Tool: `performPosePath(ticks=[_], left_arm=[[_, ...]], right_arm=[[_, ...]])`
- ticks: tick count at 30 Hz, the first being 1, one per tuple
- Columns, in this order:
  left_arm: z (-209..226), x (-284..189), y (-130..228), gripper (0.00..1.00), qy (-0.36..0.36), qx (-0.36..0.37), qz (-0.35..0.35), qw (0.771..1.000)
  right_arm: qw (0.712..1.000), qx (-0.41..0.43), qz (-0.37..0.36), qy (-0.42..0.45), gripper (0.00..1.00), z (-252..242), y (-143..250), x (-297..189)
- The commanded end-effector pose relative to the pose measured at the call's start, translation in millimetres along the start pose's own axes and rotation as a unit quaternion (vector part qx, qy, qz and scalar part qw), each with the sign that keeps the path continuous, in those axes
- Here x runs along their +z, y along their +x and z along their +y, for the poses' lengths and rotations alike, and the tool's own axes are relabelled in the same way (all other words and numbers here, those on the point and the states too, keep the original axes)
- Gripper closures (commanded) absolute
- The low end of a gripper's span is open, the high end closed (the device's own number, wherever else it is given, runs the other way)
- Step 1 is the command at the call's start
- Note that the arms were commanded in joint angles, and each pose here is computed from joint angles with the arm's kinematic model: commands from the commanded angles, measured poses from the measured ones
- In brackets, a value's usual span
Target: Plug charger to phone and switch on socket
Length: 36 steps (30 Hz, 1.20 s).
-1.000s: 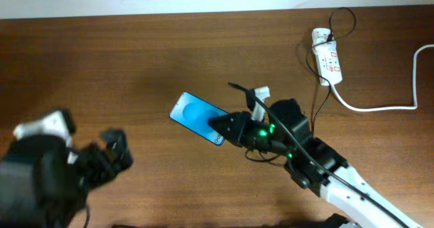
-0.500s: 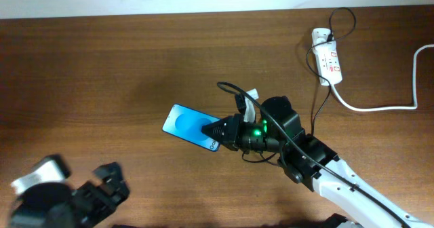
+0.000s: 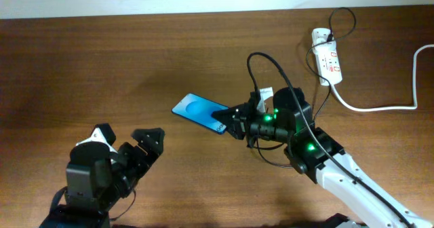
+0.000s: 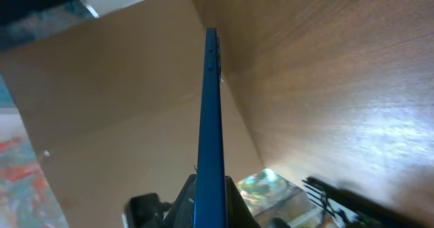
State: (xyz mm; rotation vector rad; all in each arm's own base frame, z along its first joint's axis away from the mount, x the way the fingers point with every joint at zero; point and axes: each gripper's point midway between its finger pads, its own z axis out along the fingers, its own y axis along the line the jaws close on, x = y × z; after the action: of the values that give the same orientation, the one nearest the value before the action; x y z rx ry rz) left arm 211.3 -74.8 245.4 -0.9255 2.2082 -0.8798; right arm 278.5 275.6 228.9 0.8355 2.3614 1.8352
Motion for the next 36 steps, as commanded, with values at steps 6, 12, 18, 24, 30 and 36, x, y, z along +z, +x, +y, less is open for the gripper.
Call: performPosePath(ticks=[6, 12, 18, 24, 30, 36], left_arm=[[-13.9, 25.0, 7.9, 0.0, 0.022, -0.19, 0.052, 0.98], [-40.1, 61.3, 9.0, 0.05, 0.047, -0.204, 0.113, 0.971], [-47.9, 104.7, 26.6, 0.24, 0.039, -0.215, 0.214, 0.952], [-68.9, 120.9, 17.3, 0.38, 0.085, -0.201, 0.221, 0.951], [-74.8, 123.6, 6.2, 0.39, 0.099, -0.199, 0.194, 0.956], [-70.4, 128.0, -3.5, 0.58, 0.091, -0.202, 0.162, 0.962]], right_arm=[[0.999, -0.002, 0.018, -0.049, 0.96, 18.2, -13.1, 24.4], [0.999, -0.016, 0.025, -0.042, 0.96, 11.9, -14.7, 29.7], [0.995, -0.014, 0.049, -0.082, 0.96, 33.8, -5.0, 26.2], [0.995, 0.005, 0.051, -0.081, 0.96, 33.9, -4.7, 26.2], [0.995, 0.014, 0.053, -0.081, 0.96, 33.8, -3.8, 26.5], [0.995, 0.014, 0.055, -0.08, 0.96, 33.5, -2.3, 27.1]])
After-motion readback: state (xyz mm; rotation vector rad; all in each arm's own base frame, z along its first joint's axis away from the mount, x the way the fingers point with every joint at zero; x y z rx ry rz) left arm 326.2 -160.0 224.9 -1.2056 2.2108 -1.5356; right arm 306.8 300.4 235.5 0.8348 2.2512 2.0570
